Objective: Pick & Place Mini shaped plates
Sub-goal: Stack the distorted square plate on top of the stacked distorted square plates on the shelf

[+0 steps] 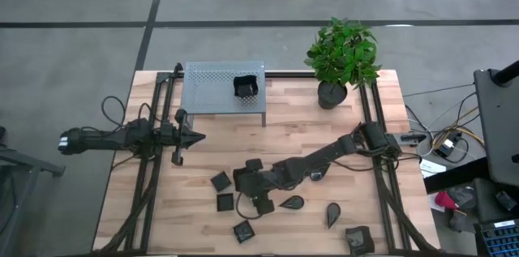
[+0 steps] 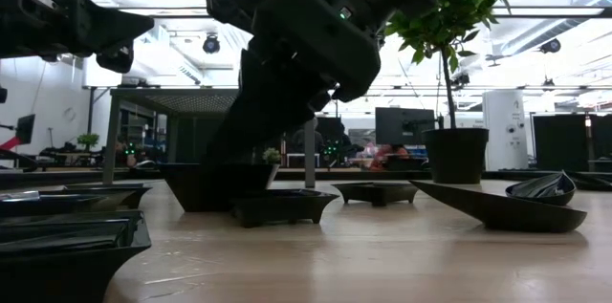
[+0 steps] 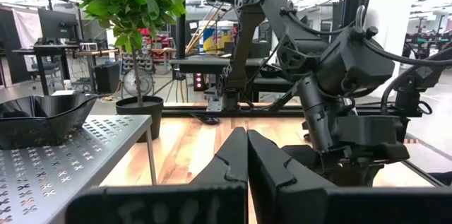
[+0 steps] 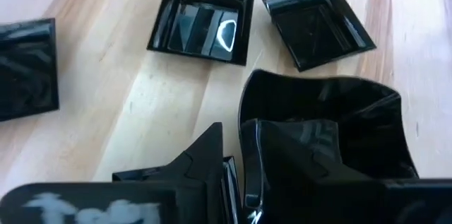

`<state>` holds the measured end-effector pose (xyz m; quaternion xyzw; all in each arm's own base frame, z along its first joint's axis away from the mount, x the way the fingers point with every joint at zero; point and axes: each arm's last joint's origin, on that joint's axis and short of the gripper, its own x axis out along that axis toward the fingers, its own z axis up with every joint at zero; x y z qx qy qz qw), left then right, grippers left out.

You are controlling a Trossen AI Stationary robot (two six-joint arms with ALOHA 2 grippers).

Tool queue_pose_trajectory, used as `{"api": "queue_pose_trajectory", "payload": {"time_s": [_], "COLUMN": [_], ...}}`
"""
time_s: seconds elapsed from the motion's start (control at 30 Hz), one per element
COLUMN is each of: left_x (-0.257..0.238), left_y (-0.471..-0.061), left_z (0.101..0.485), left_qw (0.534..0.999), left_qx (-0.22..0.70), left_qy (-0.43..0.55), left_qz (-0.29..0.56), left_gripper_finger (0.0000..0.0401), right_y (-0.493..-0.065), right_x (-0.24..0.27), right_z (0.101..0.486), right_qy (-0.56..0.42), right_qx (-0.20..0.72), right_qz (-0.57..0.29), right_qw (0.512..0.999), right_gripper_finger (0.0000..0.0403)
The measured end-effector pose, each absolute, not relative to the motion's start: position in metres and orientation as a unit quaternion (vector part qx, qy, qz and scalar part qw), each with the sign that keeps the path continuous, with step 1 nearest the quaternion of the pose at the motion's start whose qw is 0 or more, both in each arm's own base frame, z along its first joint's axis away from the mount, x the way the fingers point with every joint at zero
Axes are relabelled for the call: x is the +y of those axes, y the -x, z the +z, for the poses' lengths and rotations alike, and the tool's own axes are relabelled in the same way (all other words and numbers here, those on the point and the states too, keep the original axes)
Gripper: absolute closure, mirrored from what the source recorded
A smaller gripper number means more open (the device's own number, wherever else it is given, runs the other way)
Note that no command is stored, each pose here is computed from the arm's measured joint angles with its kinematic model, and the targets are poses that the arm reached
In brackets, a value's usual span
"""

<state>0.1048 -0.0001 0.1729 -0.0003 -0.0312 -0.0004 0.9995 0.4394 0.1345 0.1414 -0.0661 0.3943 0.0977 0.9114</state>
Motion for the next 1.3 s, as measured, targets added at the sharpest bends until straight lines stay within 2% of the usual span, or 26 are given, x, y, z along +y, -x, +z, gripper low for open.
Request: {"api": "queue_pose_trajectory", "payload": {"time_s": [0.27,0.47,0.63,0.83,1.3], "left_x": [0.000,0.000,0.000,0.000,0.000], "left_y": [-0.105,-0.105,-0.105,-0.105,-0.105], "left_z": [0.173,0.173,0.173,0.173,0.173], "left_qw": [1.000,1.000,1.000,1.000,1.000], "left_qx": [-0.031,-0.031,-0.031,-0.031,-0.031], "left_qy": [0.000,0.000,0.000,0.000,0.000], "left_qz": [0.000,0.000,0.000,0.000,0.000], "left_gripper_finger": [0.0401,0.0401,0.0401,0.0401,0.0401], "right_y": [-0.439,-0.438,-0.439,-0.444,-0.449], "right_x": [0.131,0.129,0.127,0.127,0.099], "right_z": [0.140,0.139,0.142,0.180,0.248], "right_qy": [0.066,0.066,0.073,0.116,0.258], "right_qx": [0.405,0.412,0.413,0.396,0.449], "right_qz": [0.094,0.091,0.091,0.085,-0.023], "right_qw": [0.907,0.904,0.903,0.907,0.855], "right_gripper_finger": [0.0347,0.0389,0.0394,0.0394,0.0394]}}
